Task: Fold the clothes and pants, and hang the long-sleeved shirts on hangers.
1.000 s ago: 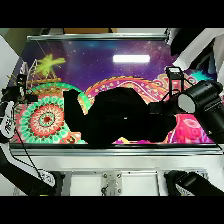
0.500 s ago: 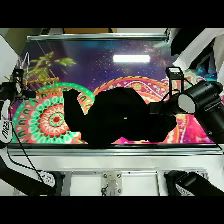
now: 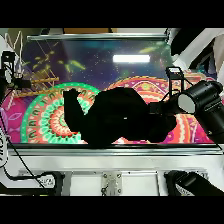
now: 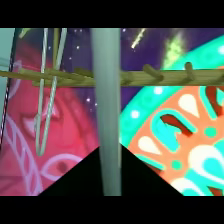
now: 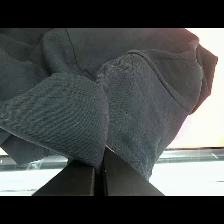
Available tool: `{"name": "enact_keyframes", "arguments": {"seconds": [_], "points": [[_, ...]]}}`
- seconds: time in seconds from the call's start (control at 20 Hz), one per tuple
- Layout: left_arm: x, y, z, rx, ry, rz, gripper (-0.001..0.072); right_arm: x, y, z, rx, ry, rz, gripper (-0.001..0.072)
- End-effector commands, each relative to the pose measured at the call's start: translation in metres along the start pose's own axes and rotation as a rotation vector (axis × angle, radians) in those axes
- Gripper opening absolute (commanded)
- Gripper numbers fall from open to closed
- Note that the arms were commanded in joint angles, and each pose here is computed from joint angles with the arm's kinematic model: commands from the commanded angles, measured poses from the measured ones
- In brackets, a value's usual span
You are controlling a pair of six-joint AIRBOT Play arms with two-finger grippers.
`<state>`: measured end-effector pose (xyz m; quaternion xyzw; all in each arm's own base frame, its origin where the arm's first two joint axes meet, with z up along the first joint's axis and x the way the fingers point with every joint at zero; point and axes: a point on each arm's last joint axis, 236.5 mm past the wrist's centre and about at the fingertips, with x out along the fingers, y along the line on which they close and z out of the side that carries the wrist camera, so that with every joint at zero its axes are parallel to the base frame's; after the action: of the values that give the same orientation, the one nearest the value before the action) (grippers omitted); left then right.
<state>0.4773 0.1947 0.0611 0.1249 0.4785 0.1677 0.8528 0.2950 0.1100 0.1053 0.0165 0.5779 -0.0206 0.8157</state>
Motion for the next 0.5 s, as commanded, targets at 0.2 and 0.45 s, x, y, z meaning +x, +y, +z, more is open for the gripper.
{"name": "enact_keyframes", "arguments": {"seconds": [0.2, 0.45], "points": [[-0.082, -0.072, -0.009, 0.157, 0.040, -0.181, 0.0020, 0.000, 0.000, 0.000, 0.000, 0.001, 0.000, 0.0021], [-0.181, -0.173, -0.035, 0.524, -0.157, -0.693, 0.0020, 0.000, 0.000, 0.000, 0.000, 0.001, 0.000, 0.0021]]}}
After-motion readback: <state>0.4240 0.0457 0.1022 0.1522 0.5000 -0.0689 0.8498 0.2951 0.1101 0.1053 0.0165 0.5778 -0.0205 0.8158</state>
